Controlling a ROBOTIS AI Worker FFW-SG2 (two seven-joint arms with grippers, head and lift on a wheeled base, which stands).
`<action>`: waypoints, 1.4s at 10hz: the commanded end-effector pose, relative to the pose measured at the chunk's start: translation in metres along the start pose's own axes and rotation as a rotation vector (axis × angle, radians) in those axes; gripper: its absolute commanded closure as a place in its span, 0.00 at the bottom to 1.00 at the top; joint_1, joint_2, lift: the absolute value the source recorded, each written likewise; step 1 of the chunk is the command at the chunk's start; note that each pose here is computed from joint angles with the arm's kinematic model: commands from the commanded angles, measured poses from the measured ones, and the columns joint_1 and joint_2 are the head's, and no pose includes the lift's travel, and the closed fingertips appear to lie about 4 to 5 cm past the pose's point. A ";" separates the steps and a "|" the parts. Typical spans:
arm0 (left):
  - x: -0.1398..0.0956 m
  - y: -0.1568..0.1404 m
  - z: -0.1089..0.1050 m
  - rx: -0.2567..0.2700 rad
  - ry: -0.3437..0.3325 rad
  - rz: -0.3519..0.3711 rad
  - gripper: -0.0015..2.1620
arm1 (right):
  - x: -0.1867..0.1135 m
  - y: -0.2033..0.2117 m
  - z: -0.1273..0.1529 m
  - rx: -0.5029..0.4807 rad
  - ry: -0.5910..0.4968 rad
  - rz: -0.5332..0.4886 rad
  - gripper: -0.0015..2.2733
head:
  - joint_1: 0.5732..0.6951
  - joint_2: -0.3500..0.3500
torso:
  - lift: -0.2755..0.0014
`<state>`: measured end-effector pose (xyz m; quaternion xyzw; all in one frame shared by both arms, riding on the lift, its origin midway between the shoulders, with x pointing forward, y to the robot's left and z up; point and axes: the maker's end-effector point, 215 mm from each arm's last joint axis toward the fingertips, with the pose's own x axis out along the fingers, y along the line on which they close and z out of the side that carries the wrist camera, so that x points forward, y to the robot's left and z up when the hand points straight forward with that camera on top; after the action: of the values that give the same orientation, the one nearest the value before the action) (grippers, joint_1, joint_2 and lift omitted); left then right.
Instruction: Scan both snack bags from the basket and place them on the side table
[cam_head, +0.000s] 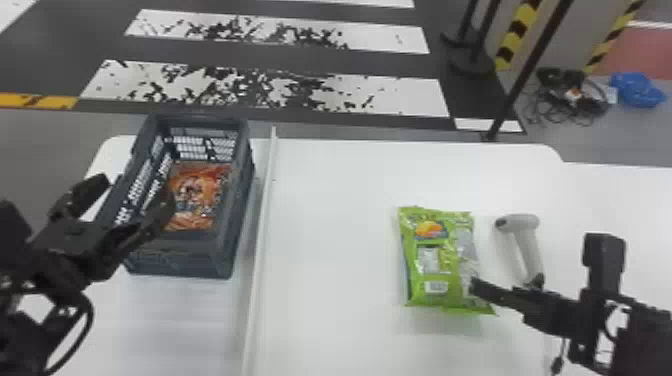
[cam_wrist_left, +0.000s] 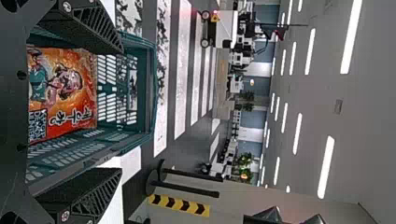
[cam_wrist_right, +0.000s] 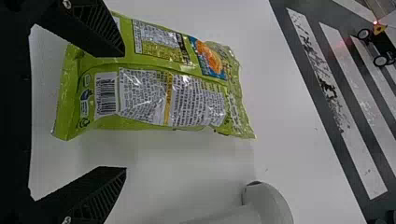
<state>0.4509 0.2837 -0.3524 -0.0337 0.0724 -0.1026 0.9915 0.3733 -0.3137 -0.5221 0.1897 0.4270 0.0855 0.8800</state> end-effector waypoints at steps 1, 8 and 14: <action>0.000 -0.001 -0.001 -0.004 0.001 -0.001 0.05 | 0.015 0.006 -0.009 0.027 0.040 0.045 0.03 | 1.00 0.44 | 0.73; -0.002 0.002 -0.005 -0.006 0.005 0.004 0.05 | 0.023 0.022 -0.021 0.045 0.101 0.141 0.99 | 1.00 0.51 | 0.73; -0.006 0.003 -0.003 -0.002 0.005 0.006 0.05 | -0.052 0.031 0.074 0.169 -0.143 0.281 0.99 | 1.00 0.49 | 0.73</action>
<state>0.4452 0.2885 -0.3566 -0.0333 0.0770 -0.0997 0.9915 0.3933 -0.3103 -0.4437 0.3180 0.3535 0.1620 0.8647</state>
